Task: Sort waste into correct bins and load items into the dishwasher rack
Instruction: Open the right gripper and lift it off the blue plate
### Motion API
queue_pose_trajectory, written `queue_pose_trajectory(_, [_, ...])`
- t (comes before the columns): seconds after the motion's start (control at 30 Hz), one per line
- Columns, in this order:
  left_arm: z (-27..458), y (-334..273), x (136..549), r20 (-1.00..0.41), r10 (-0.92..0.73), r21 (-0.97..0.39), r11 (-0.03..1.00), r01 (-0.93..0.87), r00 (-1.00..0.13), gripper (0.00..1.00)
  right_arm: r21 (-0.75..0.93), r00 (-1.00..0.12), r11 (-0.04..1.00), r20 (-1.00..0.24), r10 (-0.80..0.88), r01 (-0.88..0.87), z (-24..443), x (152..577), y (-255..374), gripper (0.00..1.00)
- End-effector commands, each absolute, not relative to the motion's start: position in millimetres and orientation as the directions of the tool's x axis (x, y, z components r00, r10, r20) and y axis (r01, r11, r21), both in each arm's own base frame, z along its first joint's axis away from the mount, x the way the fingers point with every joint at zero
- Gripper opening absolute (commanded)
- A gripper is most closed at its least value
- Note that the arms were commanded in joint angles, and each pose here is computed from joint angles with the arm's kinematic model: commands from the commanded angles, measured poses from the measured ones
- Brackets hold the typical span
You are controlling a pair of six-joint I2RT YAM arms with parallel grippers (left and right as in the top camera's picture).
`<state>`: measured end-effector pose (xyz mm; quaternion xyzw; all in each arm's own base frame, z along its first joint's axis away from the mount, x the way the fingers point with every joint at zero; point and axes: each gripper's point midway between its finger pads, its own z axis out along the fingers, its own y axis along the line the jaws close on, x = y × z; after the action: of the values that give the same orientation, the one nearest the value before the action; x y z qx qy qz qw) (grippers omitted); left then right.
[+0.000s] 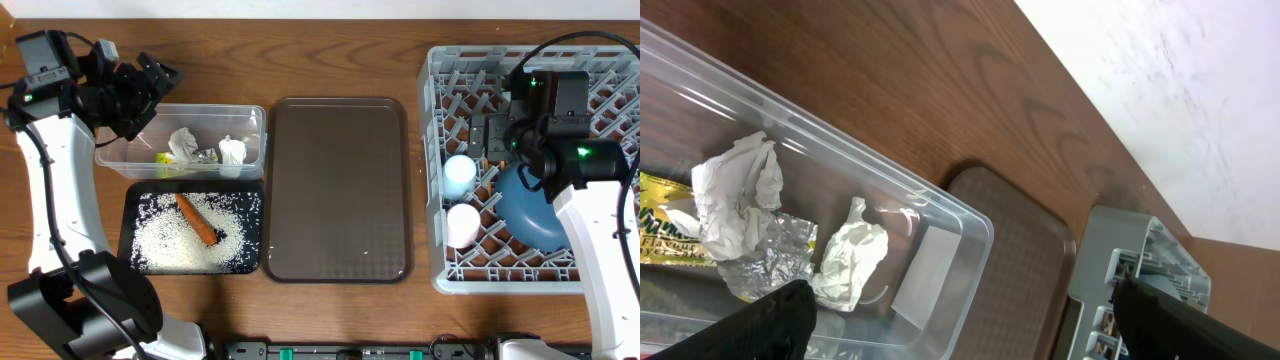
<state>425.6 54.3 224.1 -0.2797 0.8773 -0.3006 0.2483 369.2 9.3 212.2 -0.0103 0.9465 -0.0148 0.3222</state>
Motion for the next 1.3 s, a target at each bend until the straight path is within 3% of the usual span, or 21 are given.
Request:
queue_pose_trajectory(0.0, [218,58,424,-0.254,-0.648,-0.660,0.659,-0.361,-0.718,0.96,-0.063,-0.773,0.998,-0.632,-0.052,-0.016,224,370,8,0.99])
queue_pose_trajectory(1.03, [218,57,424,-0.254,-0.648,-0.660,0.659,-0.361,-0.718,0.96,-0.062,-0.778,0.998,-0.626,-0.053,-0.018,222,369,9,0.99])
queue_pose_trajectory(1.27, [218,57,424,-0.254,-0.648,-0.660,0.659,-0.361,-0.718,0.96,-0.061,-0.745,0.998,-0.665,-0.053,-0.016,246,351,8,0.99])
